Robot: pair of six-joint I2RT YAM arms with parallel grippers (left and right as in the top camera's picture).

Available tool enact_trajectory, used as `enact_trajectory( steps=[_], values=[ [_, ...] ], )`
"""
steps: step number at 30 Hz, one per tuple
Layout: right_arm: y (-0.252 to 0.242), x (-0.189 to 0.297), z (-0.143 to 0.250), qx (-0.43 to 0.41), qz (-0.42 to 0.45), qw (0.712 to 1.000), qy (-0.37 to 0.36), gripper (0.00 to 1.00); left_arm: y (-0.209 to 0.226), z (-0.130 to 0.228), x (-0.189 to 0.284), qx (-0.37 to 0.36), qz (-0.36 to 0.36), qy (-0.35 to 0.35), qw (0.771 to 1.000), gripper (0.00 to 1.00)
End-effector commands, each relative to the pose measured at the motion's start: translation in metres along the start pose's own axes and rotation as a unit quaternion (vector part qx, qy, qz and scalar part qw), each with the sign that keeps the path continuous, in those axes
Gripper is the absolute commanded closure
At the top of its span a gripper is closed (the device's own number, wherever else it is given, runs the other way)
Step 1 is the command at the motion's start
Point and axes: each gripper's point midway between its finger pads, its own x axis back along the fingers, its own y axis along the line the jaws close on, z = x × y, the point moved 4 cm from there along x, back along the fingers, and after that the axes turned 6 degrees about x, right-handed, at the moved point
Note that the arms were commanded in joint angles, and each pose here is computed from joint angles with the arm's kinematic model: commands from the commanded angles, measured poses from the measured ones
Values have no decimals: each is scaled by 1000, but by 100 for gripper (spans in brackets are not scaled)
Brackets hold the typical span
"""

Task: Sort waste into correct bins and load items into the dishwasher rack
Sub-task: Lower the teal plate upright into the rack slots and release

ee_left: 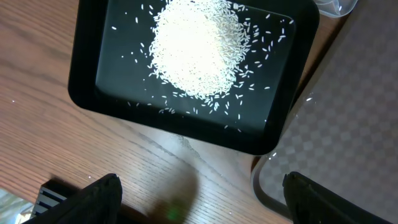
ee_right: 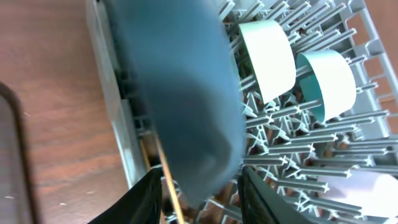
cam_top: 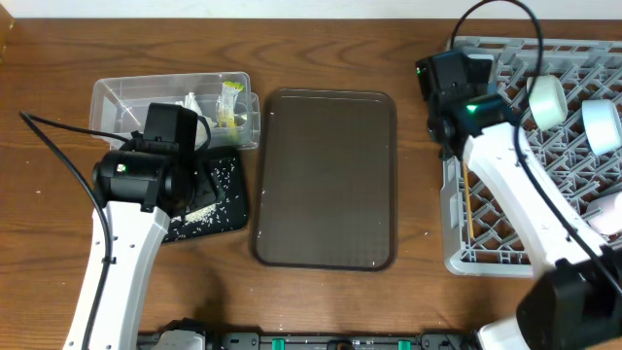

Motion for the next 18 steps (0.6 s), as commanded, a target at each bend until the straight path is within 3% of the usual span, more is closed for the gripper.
enact_trajectory(
  steps=[1,10,14,18],
  values=[
    [-16,11,-7,-60,-16,998,-12,60,4,-2,-1,7,-11,-5,1000,14],
    [-56,25,-9,-107,-29,994,-14,56,4,-2,-1,7,-11,-5,1000,14],
    [-73,24,1,-112,-68,991,18,54,4,-2,-1,7,-11,-5,1000,14],
    [-86,16,17,-108,-114,985,68,46,4,-2,-1,7,-11,-5,1000,14]
  ],
)
